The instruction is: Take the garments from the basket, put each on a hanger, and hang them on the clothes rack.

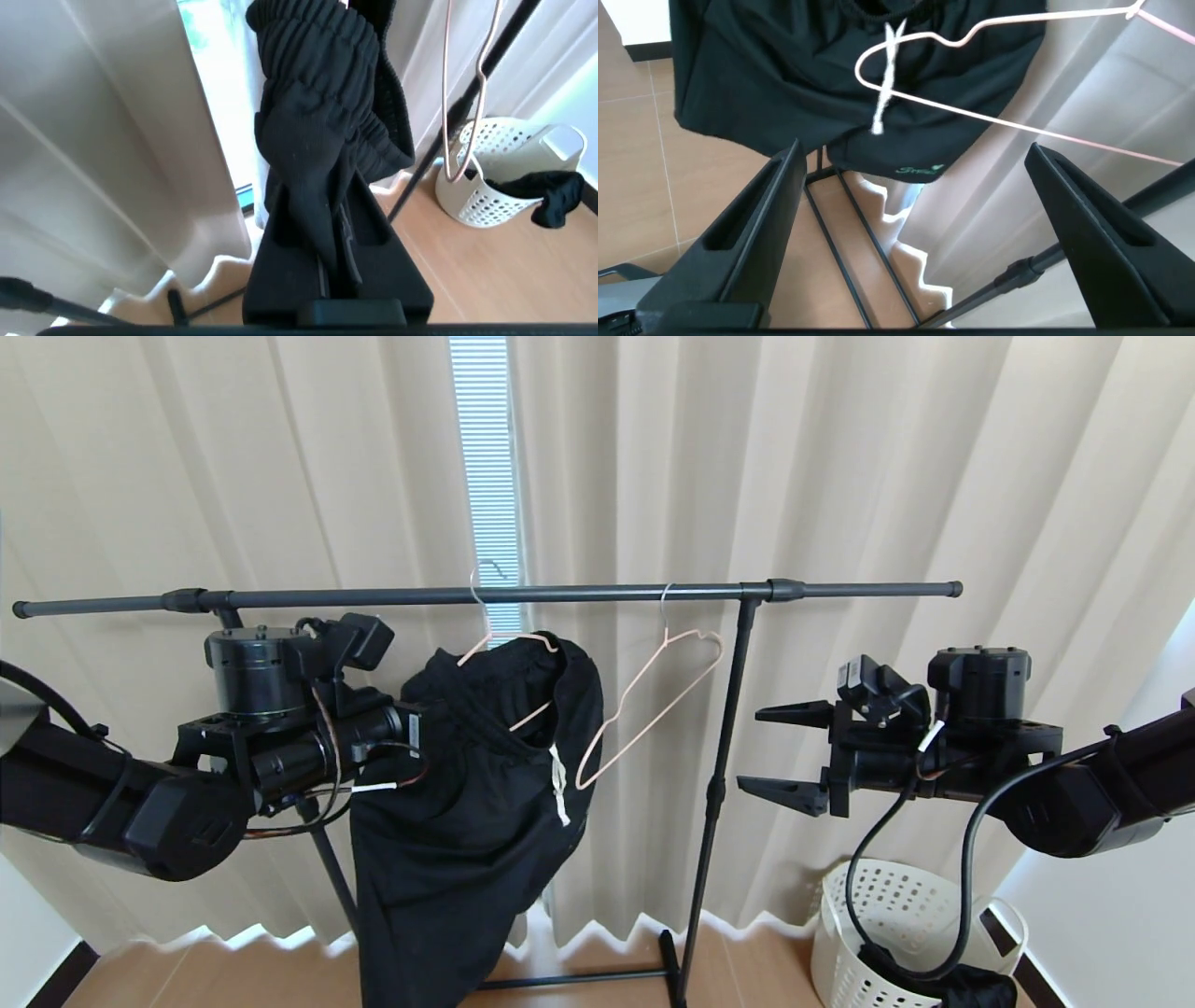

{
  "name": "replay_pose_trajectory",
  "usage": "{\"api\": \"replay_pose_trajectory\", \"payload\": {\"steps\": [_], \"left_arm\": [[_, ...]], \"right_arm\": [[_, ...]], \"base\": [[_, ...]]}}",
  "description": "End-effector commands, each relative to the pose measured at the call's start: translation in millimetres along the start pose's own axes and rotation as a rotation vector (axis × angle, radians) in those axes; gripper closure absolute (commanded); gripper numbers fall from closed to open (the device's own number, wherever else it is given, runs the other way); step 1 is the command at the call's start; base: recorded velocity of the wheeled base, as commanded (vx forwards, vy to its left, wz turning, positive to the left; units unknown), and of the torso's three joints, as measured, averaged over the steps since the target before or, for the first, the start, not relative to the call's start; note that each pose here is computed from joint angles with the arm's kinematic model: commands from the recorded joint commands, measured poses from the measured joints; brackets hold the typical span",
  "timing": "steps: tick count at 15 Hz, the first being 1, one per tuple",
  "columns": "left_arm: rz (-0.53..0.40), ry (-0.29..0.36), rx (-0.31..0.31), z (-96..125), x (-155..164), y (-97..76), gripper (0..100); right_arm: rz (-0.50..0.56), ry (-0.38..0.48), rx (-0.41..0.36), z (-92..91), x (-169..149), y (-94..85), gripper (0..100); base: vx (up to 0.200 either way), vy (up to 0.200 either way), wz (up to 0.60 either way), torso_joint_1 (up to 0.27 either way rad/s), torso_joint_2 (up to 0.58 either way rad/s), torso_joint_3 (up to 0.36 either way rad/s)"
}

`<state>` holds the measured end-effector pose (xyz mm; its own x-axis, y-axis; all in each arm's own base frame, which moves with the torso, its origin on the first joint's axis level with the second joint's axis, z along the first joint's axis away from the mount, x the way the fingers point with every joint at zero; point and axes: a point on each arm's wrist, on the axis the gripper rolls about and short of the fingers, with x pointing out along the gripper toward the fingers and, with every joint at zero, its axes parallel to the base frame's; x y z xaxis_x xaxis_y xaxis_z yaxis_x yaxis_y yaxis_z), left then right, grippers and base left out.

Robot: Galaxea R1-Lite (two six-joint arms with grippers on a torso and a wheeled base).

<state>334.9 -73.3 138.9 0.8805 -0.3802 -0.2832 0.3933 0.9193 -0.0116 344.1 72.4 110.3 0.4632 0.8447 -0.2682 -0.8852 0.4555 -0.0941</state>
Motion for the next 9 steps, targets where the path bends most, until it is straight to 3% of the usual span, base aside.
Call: {"api": "replay_pose_trajectory", "payload": {"steps": [1,9], "left_arm": [[0.000,-0.003,-0.019,-0.8,21.9,4.4,100],[0.010,-0.014,-0.032,-5.2,61.8,14.1,100]], "right_arm": [[0.002,0.001,0.001,-0.6,0.5,0.1,0],[0.003,0.001,-0.001,-0.5,0.9,0.5,0]], "base": [[0.000,0.000,0.00,0.000,0.00,0.000],[0.000,0.000,0.00,0.000,0.00,0.000]]}}
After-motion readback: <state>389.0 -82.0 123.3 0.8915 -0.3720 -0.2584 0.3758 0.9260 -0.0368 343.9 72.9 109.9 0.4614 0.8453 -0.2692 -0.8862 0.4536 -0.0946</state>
